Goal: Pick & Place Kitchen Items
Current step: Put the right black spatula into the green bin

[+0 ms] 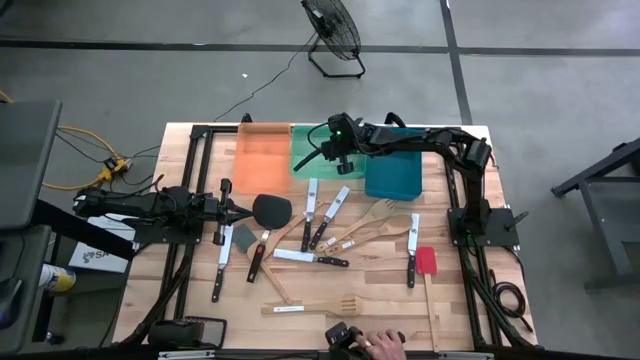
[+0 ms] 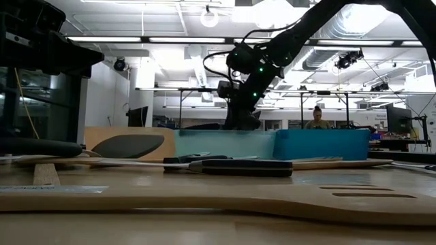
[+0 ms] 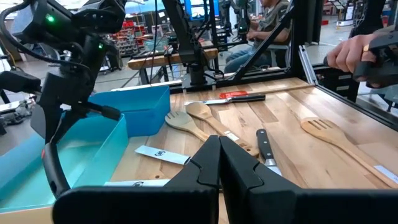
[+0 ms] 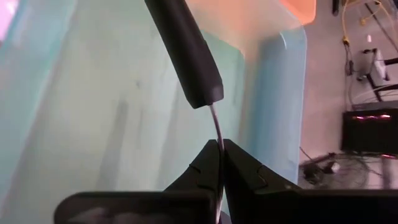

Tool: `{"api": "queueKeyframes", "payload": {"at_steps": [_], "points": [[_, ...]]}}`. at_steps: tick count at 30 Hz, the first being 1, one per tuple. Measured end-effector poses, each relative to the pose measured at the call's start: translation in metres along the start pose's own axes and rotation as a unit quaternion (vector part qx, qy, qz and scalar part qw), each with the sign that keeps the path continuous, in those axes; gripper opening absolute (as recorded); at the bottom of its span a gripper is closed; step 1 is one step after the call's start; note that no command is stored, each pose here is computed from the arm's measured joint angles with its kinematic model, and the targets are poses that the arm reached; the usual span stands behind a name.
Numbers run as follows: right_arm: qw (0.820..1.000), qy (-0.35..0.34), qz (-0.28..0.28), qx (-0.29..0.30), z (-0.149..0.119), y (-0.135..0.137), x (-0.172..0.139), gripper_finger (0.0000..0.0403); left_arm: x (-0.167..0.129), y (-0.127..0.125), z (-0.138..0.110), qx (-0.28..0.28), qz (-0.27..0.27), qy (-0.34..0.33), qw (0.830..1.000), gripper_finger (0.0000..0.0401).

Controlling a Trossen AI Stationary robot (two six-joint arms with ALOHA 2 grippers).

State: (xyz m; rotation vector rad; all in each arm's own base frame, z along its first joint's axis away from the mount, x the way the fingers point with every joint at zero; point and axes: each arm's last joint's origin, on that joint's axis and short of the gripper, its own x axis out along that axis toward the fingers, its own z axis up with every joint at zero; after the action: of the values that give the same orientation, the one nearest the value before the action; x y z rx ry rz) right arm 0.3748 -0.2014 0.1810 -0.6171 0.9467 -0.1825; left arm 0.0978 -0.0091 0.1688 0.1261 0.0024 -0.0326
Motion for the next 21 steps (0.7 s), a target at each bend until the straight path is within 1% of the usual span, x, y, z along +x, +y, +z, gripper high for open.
{"api": "queueKeyframes", "payload": {"at_steps": [5,17,21], "points": [[1.000,-0.005,0.002,0.028,-0.0024,-0.0026,0.0003,0.0005,0.0000,0.0000,-0.0001,0.000,0.000,0.000,1.000,0.0000],[0.999,-0.002,0.000,0.032,-0.0029,-0.0030,0.0003,0.0005,0.0000,0.0000,-0.0001,0.000,0.000,0.000,1.000,0.0000],[0.999,0.004,0.008,0.033,-0.0040,-0.0016,0.0003,0.0018,0.0000,0.0000,-0.0001,0.000,0.000,0.000,1.000,0.0000]]}}
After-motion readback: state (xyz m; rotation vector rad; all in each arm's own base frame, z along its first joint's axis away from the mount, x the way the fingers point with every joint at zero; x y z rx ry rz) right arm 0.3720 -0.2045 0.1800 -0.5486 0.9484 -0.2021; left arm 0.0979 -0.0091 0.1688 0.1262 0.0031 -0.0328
